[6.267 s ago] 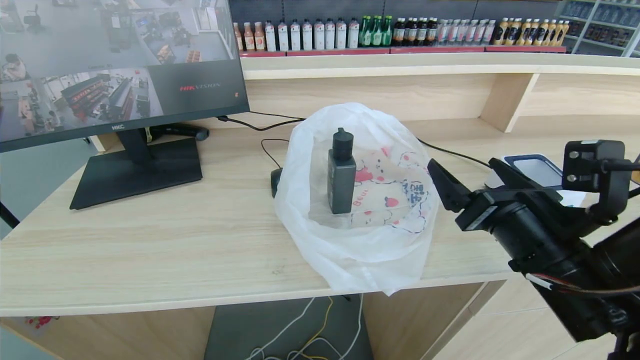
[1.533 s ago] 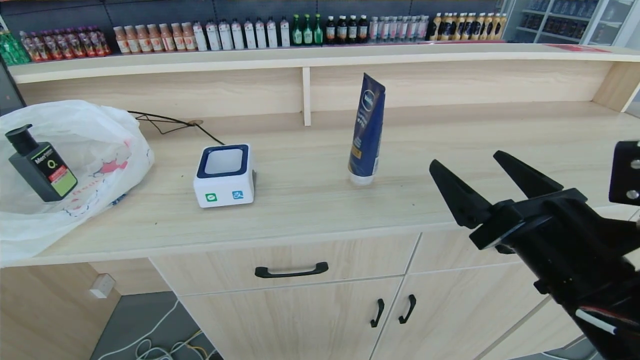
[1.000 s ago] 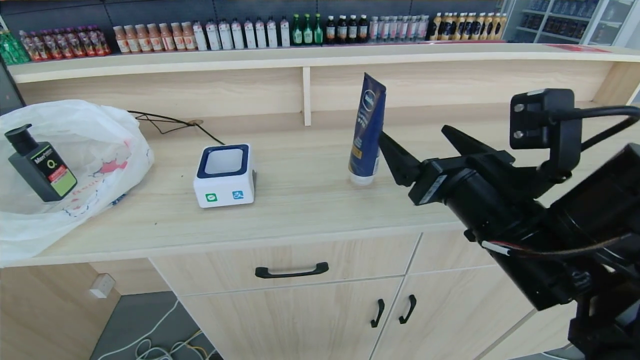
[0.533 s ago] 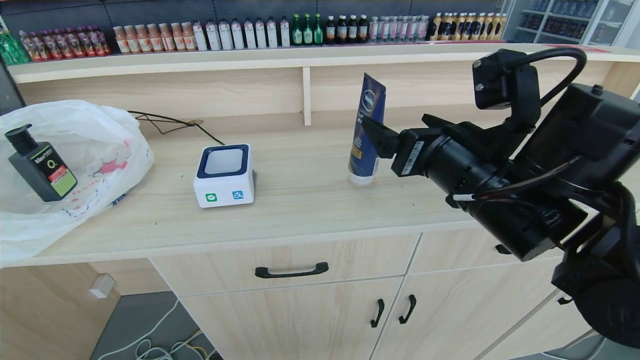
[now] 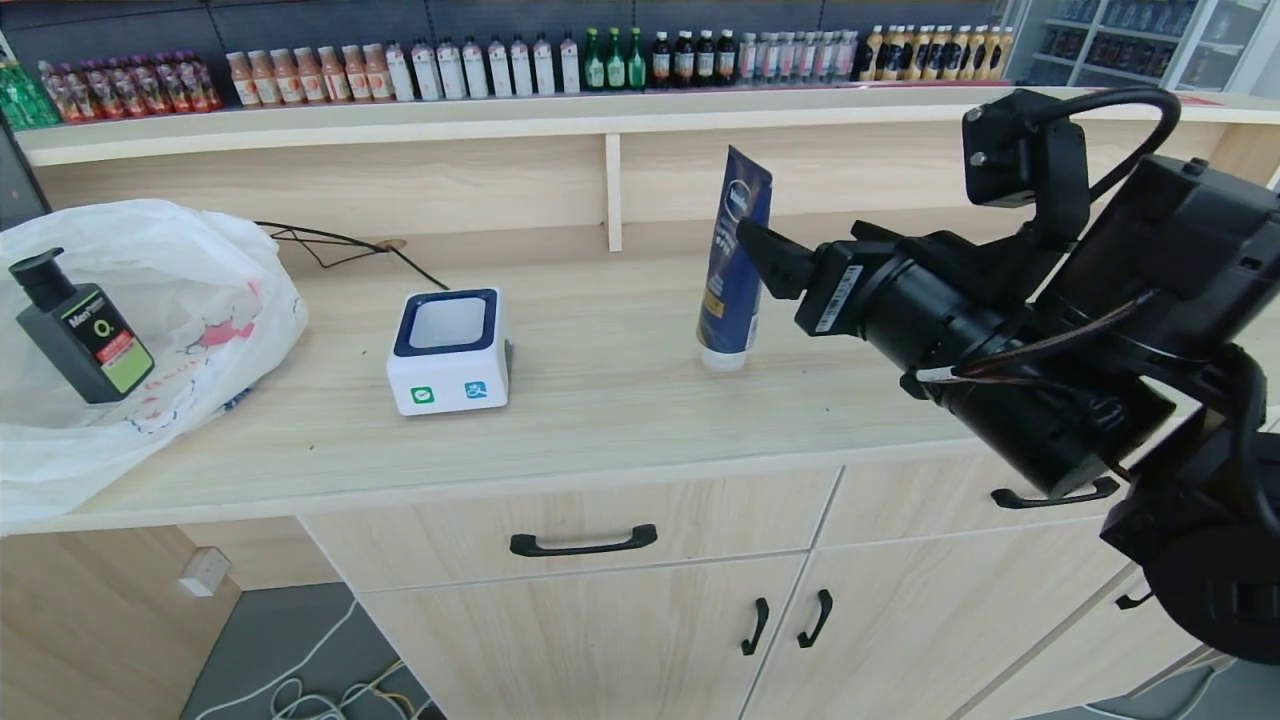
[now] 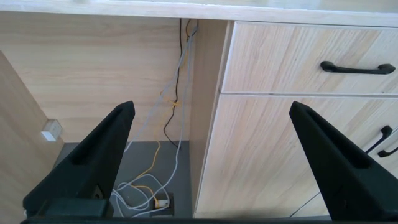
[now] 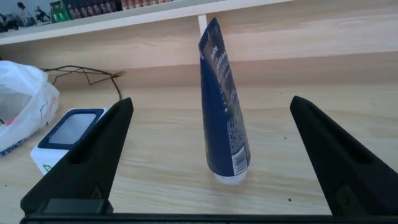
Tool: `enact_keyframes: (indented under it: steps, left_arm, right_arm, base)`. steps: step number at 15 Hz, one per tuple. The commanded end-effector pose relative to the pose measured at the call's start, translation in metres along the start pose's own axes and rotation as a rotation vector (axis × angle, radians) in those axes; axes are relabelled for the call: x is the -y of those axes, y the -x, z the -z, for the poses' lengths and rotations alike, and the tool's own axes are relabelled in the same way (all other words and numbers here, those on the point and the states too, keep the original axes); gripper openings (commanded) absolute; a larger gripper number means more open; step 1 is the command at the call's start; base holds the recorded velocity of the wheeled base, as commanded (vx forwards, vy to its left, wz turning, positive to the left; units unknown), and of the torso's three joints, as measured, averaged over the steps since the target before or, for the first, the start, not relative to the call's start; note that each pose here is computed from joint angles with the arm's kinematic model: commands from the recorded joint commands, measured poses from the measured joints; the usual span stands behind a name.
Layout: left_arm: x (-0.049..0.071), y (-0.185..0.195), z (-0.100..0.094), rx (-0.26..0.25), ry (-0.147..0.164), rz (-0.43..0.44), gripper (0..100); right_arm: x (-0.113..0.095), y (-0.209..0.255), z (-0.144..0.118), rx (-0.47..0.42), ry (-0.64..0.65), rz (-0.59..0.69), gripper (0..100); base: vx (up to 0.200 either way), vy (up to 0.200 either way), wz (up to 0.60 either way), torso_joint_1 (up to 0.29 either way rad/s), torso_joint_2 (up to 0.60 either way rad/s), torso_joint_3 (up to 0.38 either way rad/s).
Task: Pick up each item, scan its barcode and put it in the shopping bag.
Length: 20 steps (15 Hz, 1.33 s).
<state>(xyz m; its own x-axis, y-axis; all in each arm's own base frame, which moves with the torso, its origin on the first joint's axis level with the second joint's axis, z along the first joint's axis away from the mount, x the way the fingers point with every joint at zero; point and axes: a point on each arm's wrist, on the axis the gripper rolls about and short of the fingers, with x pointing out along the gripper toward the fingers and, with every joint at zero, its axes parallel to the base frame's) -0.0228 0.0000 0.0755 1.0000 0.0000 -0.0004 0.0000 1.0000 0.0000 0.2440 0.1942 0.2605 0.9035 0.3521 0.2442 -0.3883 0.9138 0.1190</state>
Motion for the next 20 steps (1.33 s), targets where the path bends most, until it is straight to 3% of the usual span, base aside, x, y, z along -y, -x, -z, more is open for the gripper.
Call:
enact_keyframes:
  steps: [1,5,8,13,20]
  left_arm:
    - [0.0,0.0,0.0,0.0,0.0,-0.002,100]
    - [0.0,0.0,0.0,0.0,0.0,0.0,100]
    - [0.0,0.0,0.0,0.0,0.0,0.0,100]
    - [0.0,0.0,0.0,0.0,0.0,0.0,100]
    - [0.0,0.0,0.0,0.0,0.0,0.0,100]
  right_arm:
    - [0.006,0.001,0.002,-0.014,0.008,-0.016,100]
    - [0.006,-0.019,0.012,-0.034,-0.061,-0.111,100]
    - [0.007,-0.025,0.009,-0.017,0.04,-0.198,100]
    - [0.022,-0.033,0.018,-0.049,0.075,-0.146,100]
    - [0.025,-0.051,0.032,-0.052,0.099,-0.026,100]
  base:
    - [0.0,0.0,0.0,0.0,0.0,0.0]
    - [0.0,0.0,0.0,0.0,0.0,0.0]
    - [0.0,0.0,0.0,0.0,0.0,0.0]
    - [0.0,0.0,0.0,0.0,0.0,0.0]
    - [0.0,0.0,0.0,0.0,0.0,0.0]
